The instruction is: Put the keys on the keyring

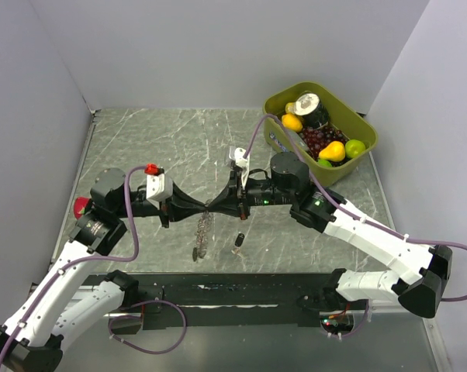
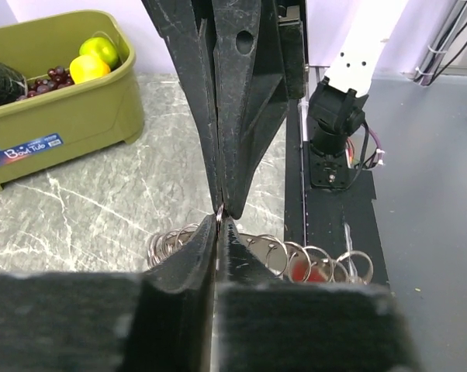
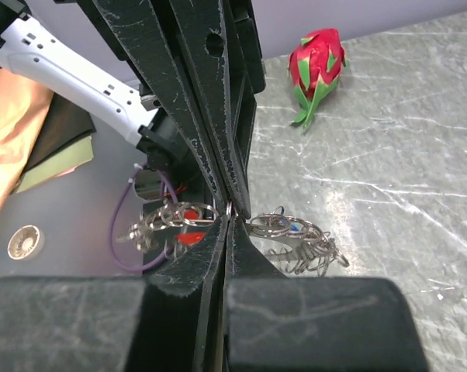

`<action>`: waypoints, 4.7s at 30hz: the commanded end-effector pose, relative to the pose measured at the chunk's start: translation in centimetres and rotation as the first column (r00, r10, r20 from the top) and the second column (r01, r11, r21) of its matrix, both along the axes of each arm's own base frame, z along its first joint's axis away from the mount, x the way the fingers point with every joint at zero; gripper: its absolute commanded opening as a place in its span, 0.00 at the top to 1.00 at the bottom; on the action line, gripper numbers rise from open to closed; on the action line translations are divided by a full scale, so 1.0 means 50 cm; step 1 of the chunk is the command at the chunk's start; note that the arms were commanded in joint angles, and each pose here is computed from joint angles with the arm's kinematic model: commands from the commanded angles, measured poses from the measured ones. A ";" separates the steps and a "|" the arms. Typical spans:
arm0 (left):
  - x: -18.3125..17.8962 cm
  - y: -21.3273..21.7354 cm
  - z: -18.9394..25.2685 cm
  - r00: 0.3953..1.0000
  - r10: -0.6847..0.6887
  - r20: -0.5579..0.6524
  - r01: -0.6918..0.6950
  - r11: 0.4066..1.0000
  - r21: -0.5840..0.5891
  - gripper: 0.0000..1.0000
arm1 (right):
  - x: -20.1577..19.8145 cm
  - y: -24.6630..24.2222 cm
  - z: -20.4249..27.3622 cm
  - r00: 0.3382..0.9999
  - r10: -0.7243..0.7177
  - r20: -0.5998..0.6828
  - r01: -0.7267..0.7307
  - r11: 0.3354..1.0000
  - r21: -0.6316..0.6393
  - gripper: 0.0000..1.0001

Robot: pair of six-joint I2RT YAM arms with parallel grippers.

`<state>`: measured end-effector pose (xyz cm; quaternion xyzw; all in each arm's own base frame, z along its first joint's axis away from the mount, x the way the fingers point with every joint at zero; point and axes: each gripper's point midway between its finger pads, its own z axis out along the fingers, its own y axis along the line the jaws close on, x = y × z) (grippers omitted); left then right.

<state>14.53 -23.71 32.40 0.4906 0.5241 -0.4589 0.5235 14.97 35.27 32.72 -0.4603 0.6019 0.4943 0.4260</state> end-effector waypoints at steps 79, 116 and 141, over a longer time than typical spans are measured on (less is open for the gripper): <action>-0.030 -0.088 0.211 0.990 -0.129 0.051 0.138 0.865 -0.482 0.66 | -0.055 -0.148 0.228 0.959 -0.161 0.234 -0.049 0.717 0.696 1.00; -0.035 -0.105 0.213 0.990 -0.130 0.058 0.142 0.871 -0.470 0.65 | -0.070 -0.164 0.228 0.948 -0.193 0.251 -0.071 0.644 0.762 1.00; -0.038 -0.111 0.215 0.986 -0.157 0.058 0.166 0.864 -0.475 0.73 | -0.071 -0.179 0.233 0.944 -0.221 0.245 -0.061 0.613 0.788 1.00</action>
